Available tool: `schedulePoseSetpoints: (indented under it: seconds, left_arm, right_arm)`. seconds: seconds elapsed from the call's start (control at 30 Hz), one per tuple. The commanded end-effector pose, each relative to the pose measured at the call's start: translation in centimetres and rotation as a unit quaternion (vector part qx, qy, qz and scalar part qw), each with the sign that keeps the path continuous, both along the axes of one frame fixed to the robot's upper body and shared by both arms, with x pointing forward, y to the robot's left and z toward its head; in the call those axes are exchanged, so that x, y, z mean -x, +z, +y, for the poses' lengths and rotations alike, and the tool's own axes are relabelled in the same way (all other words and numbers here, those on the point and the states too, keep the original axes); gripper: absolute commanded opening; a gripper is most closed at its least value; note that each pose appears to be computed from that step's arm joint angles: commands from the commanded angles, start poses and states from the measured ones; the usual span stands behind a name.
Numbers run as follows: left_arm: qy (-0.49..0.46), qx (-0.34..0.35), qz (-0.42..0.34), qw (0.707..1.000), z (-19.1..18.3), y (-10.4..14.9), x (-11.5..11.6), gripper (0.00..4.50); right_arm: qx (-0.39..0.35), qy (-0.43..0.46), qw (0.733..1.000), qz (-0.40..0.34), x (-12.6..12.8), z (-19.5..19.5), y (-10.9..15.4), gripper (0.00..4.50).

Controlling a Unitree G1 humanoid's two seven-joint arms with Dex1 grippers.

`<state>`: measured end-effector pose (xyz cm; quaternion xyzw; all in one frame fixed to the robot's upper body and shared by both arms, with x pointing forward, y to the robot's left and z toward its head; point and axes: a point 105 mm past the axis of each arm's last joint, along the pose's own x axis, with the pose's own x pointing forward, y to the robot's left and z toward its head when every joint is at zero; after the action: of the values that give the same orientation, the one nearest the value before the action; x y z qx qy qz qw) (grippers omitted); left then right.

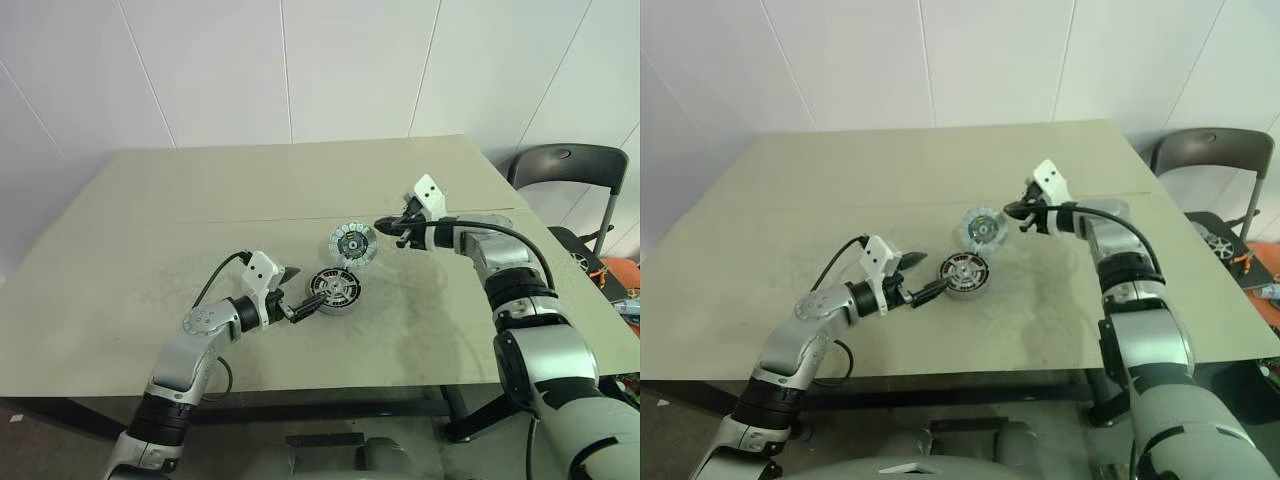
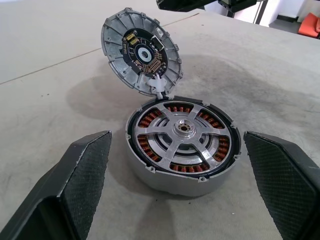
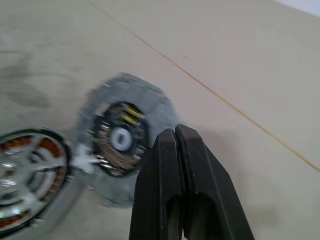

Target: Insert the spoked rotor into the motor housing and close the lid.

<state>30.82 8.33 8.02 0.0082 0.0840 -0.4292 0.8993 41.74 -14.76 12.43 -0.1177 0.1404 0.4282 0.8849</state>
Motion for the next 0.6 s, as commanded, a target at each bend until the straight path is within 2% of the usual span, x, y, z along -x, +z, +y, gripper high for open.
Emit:
schedulePoseSetpoints:
  seconds: [0.03, 0.1, 0.23, 0.43, 0.6]
  left_arm:
    - [-0.004, 0.005, -0.032, 0.999, 0.0, 1.6, -0.4, 4.50]
    - [-0.004, 0.005, -0.032, 0.999, -0.1, 1.6, -0.4, 4.50]
    - [-0.003, 0.005, -0.032, 0.999, 0.0, 1.7, -0.4, 4.50]
    - [-0.001, 0.004, -0.033, 0.999, 0.1, 1.7, -0.4, 4.50]
    - [0.000, 0.004, -0.033, 0.999, 0.2, 1.7, -0.3, 4.50]
  right_arm:
    - [0.027, -0.042, 0.998, -0.044, -1.3, -0.4, 1.1, 0.04]
    - [0.046, -0.079, 0.994, -0.060, -2.1, -1.0, 1.0, 0.04]
    - [0.060, -0.063, 0.995, -0.041, -1.7, -0.3, -0.5, 0.04]
    - [-0.005, 0.017, 1.000, 0.006, 0.1, 2.1, -0.8, 0.04]
    - [-0.081, 0.066, 0.994, 0.022, 1.4, 3.1, 0.7, 0.04]
